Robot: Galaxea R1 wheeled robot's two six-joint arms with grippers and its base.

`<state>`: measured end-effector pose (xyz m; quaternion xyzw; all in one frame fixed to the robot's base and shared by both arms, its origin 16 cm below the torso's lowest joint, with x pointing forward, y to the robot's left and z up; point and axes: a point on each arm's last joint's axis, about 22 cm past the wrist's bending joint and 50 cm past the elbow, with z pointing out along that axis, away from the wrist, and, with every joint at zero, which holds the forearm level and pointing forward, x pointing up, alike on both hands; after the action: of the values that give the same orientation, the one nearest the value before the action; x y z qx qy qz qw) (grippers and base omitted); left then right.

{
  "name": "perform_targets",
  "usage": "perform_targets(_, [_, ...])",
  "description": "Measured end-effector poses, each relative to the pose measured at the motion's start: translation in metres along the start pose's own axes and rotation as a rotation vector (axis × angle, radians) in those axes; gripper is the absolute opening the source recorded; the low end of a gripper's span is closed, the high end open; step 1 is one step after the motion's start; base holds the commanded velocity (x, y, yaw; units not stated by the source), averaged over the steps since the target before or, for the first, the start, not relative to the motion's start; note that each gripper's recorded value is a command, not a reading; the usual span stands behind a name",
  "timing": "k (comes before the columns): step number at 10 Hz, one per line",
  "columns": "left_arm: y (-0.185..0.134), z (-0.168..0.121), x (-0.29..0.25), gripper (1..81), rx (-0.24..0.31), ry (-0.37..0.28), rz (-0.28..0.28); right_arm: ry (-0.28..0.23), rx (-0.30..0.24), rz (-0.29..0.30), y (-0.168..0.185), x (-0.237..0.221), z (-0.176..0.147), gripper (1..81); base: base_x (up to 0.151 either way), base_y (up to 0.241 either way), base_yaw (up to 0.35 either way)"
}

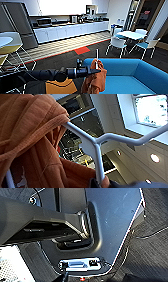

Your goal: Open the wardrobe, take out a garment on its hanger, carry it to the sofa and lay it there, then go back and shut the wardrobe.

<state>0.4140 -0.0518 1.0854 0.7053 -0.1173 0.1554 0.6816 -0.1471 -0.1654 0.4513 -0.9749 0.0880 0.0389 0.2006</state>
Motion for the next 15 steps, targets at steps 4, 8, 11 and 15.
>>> perform_targets(4, [0.0014,-0.002,-0.001,1.0,-0.001,0.0,0.014,0.002,0.001,-0.001,-0.0011,0.0015,0.0007,81.1,0.0,0.0,-0.205])
perform_targets(8, [0.0053,-0.0037,-0.0046,1.0,-0.007,-0.006,0.017,0.001,0.004,0.0,-0.0034,0.0012,0.0015,81.1,0.0,0.0,-0.206])
perform_targets(11, [0.0053,-0.0045,-0.0045,1.0,-0.007,-0.005,0.017,0.003,0.001,-0.001,-0.0021,0.0019,0.0012,81.1,0.0,0.0,-0.206])
perform_targets(15, [0.0073,-0.0034,-0.0064,1.0,-0.011,-0.009,0.018,0.005,0.002,-0.004,-0.0027,0.0058,0.002,81.1,0.0,0.0,-0.206])
